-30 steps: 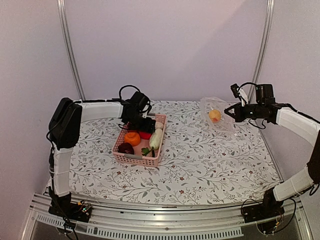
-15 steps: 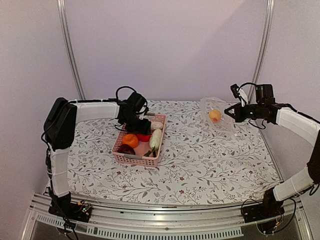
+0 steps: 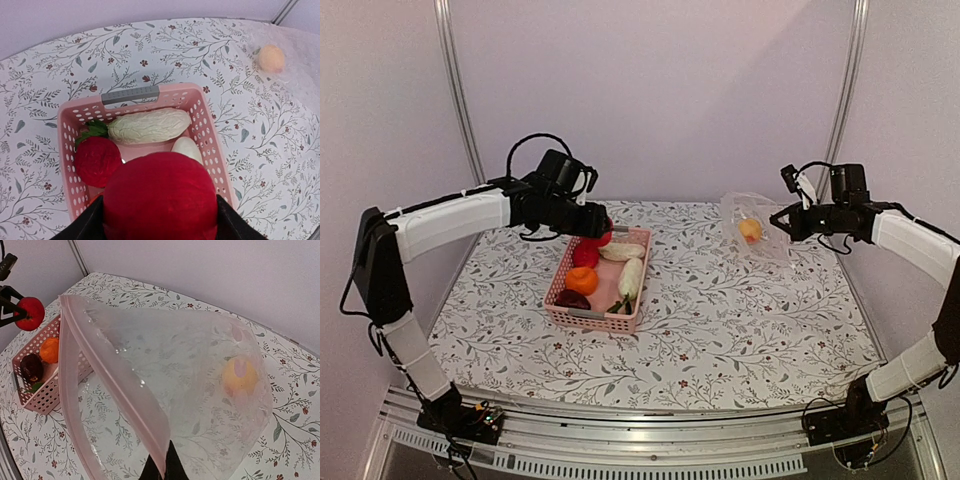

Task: Place the food in the zip-top bag and seal the zipper
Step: Pick up the fake vegetable from the bin, then place the fake vegetable in the zipper food storage bag.

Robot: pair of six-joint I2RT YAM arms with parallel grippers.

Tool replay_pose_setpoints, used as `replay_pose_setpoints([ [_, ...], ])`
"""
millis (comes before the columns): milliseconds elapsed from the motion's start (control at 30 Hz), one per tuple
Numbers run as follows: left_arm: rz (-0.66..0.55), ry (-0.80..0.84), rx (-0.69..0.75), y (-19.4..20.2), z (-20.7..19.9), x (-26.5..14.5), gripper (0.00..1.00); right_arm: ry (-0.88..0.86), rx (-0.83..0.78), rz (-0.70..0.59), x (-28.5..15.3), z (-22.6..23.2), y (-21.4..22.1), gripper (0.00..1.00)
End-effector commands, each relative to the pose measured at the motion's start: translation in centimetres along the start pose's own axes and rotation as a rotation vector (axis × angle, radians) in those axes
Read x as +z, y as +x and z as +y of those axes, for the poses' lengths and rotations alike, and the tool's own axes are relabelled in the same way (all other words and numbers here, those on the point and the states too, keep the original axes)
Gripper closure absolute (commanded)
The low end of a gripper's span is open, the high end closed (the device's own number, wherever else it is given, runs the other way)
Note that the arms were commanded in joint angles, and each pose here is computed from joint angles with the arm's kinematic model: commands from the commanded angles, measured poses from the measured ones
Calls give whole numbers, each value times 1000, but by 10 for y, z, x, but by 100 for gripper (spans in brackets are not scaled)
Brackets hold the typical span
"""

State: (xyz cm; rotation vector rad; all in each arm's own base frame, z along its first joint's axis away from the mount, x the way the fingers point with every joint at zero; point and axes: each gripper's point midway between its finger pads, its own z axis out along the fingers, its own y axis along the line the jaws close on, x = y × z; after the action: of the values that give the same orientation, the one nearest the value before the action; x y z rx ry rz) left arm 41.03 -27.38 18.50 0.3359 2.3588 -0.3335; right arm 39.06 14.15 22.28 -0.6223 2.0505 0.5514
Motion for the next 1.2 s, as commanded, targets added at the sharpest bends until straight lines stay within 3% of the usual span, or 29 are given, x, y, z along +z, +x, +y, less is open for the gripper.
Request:
replay_pose_setpoints([
  [0, -109, 51, 52, -12, -22, -32, 42, 61, -30, 32, -2, -9, -9, 100],
  [200, -218, 133, 99, -14, -49, -73, 44, 260, -90, 51, -23, -40, -31, 100],
  [533, -287, 198, 99, -3, -57, -98, 45, 546, -117, -33, -76, -78, -95, 100],
  [667, -295, 212, 95, 2, -57, -102, 45, 531, -121, -58, -83, -71, -107, 100],
  [800, -313, 260, 91, 4, -65, -104, 46, 446, -122, -28, -69, -54, -92, 100],
  [1167, -471, 556, 154, -18, -147, -142, 47, 118, -127, 94, -10, 13, -35, 100],
])
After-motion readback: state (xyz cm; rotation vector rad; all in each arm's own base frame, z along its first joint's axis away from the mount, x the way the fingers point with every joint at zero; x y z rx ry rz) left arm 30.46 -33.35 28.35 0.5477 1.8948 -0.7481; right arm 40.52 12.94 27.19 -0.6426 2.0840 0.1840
